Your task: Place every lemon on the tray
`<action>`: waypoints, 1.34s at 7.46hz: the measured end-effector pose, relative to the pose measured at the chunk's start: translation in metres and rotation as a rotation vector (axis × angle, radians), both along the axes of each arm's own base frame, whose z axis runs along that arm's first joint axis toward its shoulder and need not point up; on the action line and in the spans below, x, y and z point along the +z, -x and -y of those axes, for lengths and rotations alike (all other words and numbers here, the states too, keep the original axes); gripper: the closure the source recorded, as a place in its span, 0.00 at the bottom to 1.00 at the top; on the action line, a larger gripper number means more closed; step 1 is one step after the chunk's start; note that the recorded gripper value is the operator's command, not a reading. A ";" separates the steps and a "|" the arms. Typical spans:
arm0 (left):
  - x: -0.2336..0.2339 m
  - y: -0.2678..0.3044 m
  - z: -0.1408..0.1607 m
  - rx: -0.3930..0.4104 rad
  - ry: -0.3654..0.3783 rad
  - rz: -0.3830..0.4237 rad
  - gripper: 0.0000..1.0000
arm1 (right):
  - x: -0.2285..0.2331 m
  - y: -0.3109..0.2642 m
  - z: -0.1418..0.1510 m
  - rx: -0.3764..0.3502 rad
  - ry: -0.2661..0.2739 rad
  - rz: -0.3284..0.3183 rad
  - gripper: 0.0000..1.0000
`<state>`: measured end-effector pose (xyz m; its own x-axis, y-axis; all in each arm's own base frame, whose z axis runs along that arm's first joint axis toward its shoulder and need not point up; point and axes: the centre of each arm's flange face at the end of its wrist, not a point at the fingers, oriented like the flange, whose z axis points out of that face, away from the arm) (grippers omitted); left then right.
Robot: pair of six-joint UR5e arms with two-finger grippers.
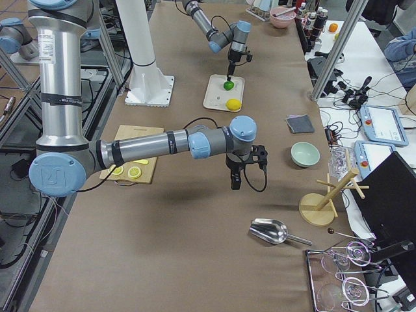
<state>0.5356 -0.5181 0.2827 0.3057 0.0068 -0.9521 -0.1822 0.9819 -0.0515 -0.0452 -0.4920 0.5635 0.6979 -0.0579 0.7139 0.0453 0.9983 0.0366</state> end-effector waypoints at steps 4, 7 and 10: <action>0.000 0.109 0.038 -0.097 -0.154 -0.048 0.02 | 0.001 -0.043 0.020 -0.004 0.032 -0.045 0.00; 0.025 0.213 0.052 -0.126 -0.449 -0.038 0.02 | 0.024 -0.067 0.032 -0.024 0.032 -0.046 0.00; 0.076 0.339 0.025 -0.125 -0.564 0.145 0.02 | 0.037 -0.075 0.033 -0.007 0.061 -0.051 0.00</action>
<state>0.1967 -0.5428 0.3584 0.4630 0.4552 -0.7606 -0.0935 0.8784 0.4688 0.0296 -0.5249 0.6001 0.7330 -0.0206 0.6799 0.0526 0.9983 -0.0264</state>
